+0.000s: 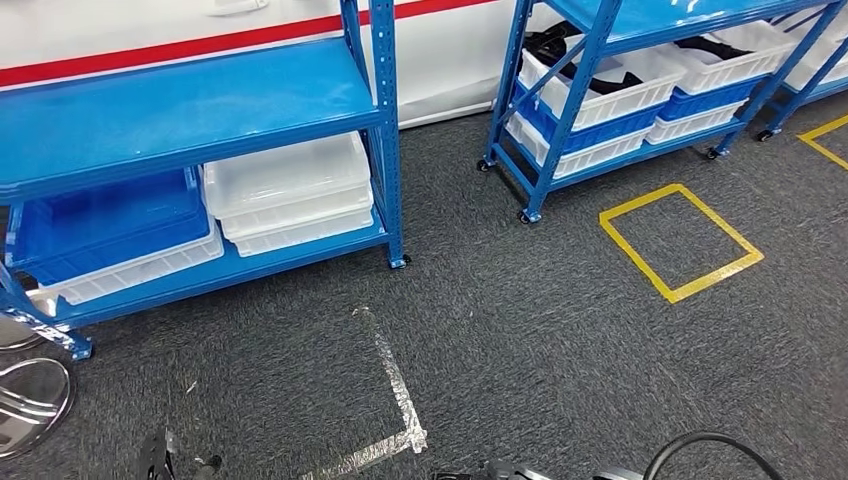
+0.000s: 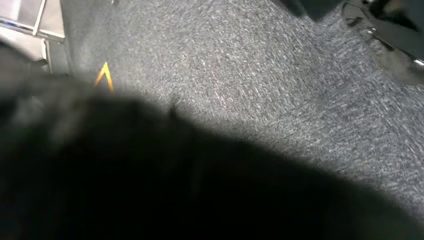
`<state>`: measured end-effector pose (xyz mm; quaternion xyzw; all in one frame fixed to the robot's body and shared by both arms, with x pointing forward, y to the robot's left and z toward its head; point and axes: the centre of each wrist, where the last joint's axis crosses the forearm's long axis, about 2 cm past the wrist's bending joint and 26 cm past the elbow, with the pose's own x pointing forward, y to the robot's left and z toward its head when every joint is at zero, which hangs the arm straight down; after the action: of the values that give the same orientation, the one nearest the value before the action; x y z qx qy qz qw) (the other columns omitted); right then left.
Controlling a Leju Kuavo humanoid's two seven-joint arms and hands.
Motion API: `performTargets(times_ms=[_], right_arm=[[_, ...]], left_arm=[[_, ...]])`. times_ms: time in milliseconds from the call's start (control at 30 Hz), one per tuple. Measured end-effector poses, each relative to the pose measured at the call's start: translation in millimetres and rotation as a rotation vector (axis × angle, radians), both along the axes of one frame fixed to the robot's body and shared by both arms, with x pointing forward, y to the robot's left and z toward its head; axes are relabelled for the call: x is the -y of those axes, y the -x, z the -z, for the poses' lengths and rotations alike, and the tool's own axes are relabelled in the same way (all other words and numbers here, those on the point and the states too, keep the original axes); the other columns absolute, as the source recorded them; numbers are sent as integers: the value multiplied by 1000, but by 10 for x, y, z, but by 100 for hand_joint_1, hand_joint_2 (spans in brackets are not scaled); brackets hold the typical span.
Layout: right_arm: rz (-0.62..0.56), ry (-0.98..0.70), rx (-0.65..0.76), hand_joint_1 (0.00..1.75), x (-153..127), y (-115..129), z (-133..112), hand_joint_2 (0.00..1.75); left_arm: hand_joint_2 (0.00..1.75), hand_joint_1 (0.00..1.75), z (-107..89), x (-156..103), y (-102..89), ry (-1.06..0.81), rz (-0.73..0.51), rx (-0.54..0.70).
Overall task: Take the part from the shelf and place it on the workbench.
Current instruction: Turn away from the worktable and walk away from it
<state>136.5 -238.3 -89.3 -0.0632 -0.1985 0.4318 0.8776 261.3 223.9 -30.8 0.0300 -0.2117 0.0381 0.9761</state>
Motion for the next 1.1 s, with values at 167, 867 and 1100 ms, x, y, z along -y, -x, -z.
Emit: performTargets(times_ms=[167, 867, 1100], right_arm=[[5, 5, -2, 0, 28, 23, 10, 131], [70, -7, -48, 0, 29, 32, 13, 175], [115, -22, -91, 0, 42, 200, 61, 175]], left_arm=[[0, 0, 1, 4, 2, 3, 1, -2], [175, 0, 19, -4, 31, -6, 0, -6], [175, 0, 193, -1, 342, -40, 117, -26]])
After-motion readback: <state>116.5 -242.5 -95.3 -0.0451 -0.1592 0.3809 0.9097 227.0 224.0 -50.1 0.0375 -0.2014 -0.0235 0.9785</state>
